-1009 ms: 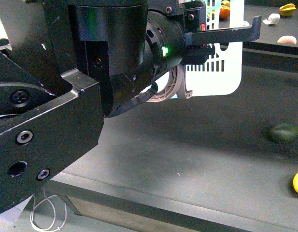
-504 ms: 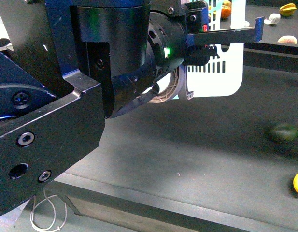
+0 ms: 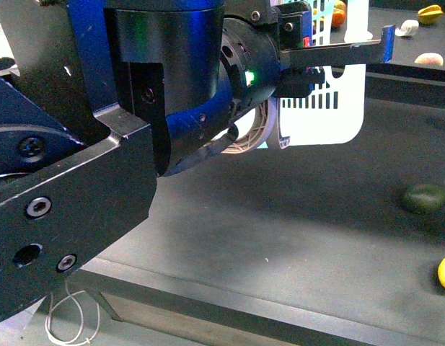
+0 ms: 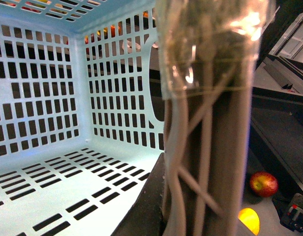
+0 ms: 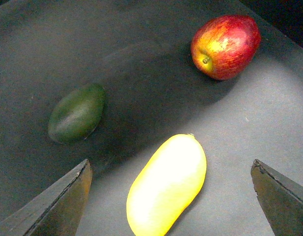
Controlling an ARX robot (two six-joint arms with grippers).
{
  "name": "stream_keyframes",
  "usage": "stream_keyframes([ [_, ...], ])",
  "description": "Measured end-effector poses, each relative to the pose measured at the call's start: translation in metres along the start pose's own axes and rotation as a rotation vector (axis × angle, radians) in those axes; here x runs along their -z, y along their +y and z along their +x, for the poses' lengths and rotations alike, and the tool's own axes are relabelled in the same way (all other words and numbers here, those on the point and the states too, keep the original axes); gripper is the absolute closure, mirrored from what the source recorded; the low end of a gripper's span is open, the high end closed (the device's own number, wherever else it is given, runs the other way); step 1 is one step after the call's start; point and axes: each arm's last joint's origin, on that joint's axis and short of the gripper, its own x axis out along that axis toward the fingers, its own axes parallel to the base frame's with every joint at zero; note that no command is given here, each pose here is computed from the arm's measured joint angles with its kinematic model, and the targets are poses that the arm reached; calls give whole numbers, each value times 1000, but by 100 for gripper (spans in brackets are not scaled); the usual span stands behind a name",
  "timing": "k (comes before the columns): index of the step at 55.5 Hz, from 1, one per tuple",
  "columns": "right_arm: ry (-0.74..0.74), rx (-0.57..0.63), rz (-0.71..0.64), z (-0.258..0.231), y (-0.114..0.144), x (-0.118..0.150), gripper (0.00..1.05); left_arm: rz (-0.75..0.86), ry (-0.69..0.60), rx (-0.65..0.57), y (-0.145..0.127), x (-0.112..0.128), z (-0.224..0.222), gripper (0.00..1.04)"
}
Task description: Pick mango with right arm and hold basket with left
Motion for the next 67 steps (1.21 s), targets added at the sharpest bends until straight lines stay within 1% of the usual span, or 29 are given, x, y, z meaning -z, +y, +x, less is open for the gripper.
stream_keyframes([
  [15, 35, 24, 40, 28, -3, 11, 8, 0, 0, 0, 0, 0, 0, 100],
  [24, 82, 59, 77, 46, -7, 28, 8, 0, 0, 0, 0, 0, 0, 100],
  [30, 89, 74, 82, 52, -7, 34, 8, 0, 0, 0, 0, 0, 0, 100],
  [40, 103, 79, 79, 61, -2, 44, 8, 0, 0, 0, 0, 0, 0, 100],
  [56, 106, 92, 66, 81, 8, 51, 8, 0, 0, 0, 0, 0, 0, 100],
  [67, 127, 65, 49, 91, 17, 56, 8, 0, 0, 0, 0, 0, 0, 100],
])
